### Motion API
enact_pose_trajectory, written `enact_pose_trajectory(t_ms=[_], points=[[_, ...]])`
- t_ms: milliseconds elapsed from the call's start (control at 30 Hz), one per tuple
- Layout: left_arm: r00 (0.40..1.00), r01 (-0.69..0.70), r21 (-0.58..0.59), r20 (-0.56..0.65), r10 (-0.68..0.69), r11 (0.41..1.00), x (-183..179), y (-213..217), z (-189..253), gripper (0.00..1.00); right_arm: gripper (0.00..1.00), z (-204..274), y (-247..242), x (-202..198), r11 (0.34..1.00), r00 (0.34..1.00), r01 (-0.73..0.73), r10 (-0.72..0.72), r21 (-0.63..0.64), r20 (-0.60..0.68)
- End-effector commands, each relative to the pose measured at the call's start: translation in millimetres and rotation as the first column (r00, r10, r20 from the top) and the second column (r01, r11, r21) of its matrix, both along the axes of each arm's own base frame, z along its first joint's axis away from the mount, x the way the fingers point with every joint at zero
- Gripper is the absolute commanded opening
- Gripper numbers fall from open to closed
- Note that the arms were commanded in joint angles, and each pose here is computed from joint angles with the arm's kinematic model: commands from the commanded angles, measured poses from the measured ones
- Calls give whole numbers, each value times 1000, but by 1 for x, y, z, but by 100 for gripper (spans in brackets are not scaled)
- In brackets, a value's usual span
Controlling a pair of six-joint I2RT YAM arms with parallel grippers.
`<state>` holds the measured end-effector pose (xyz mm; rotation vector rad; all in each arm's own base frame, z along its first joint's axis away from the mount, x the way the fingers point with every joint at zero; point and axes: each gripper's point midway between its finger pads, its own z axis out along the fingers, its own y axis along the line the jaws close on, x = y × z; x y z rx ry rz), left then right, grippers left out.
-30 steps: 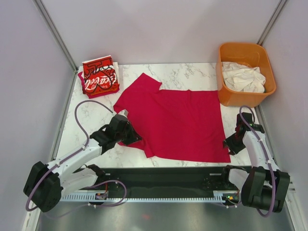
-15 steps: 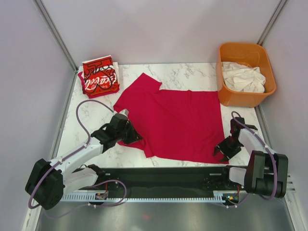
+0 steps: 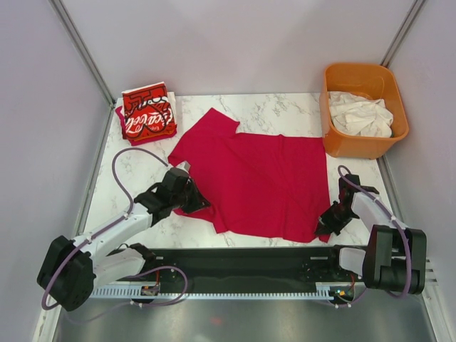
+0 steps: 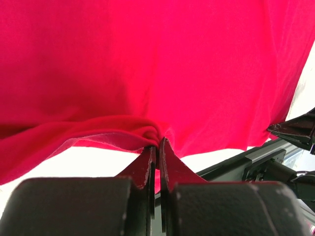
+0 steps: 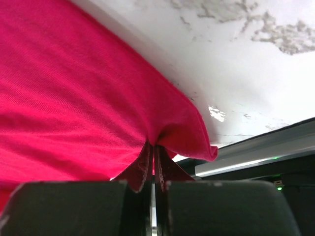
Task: Fold and stack the t-shirts
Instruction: Fold the tshirt
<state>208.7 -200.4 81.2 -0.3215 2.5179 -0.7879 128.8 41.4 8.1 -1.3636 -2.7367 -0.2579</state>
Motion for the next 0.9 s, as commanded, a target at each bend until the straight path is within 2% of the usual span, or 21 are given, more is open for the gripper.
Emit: enact_pose_trajectory(t_ms=[0, 67, 233, 433, 600, 733, 867], points=[[996, 23, -28, 89, -20, 999, 11, -5, 30, 2, 1, 3, -22, 33, 991, 987, -47, 66, -129, 148], [994, 27, -12, 102, -26, 1000, 9, -1, 47, 2, 1, 11, -31, 36, 983, 984, -57, 85, -176, 156], [987, 27, 23, 161, -30, 999, -2, 16, 88, 2, 1, 32, -33, 47, 980, 958, -24, 80, -198, 277], [988, 16, 124, 152, -35, 992, -20, 43, 96, 2, 2, 67, -36, 80, 979, 910, 6, 78, -202, 407], [986, 8, 171, 164, -37, 985, -7, 43, 105, 2, 5, 84, -35, 112, 983, 874, -5, 94, -186, 477], [979, 15, 199, 194, -54, 980, 16, 35, 125, 2, 7, 95, -30, 145, 989, 838, -15, 93, -147, 538], [980, 3, 247, 192, -52, 969, 45, 29, 124, 2, 8, 94, -33, 176, 990, 834, -21, 93, -138, 544]])
